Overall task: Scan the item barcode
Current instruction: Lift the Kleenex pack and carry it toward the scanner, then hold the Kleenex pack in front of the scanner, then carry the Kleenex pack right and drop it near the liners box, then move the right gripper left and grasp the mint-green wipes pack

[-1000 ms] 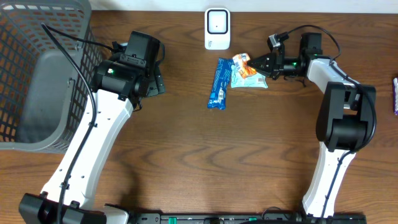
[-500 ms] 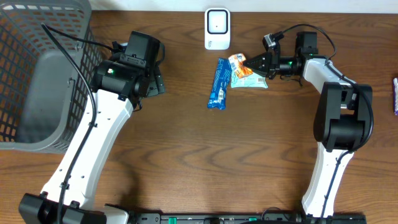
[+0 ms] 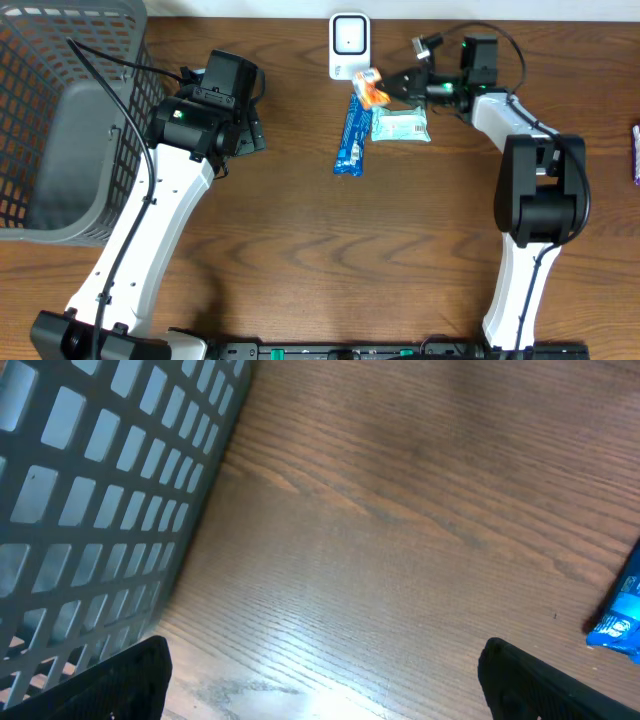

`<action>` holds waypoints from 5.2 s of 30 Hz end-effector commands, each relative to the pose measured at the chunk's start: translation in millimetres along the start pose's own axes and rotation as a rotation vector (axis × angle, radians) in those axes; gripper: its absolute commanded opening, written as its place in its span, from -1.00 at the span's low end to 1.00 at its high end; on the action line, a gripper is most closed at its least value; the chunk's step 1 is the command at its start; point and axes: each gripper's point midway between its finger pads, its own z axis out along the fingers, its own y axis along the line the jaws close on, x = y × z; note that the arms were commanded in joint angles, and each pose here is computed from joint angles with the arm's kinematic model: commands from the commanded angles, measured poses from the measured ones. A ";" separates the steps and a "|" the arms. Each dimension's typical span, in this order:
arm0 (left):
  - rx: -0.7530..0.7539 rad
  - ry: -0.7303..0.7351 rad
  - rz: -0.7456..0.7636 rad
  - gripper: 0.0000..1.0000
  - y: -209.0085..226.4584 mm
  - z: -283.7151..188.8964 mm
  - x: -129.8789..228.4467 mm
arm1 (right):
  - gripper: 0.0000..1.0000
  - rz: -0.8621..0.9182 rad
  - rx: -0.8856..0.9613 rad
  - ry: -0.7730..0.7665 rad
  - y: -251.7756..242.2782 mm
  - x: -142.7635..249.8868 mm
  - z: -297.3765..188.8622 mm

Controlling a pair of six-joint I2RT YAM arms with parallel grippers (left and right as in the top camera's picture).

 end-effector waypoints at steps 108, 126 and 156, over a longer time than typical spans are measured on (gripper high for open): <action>-0.008 0.000 -0.010 0.96 1.8 0.5 -0.5 | 0.64 0.424 1.717 -0.404 -161.5 12.8 -483.7; -0.008 0.000 -0.010 0.96 1.8 0.5 -0.5 | 0.68 0.207 0.885 -0.157 -119.5 -15.4 -278.3; -0.008 0.000 -0.010 0.96 1.8 0.5 -0.5 | -0.13 -0.284 1.016 -0.088 -99.0 -22.0 -42.9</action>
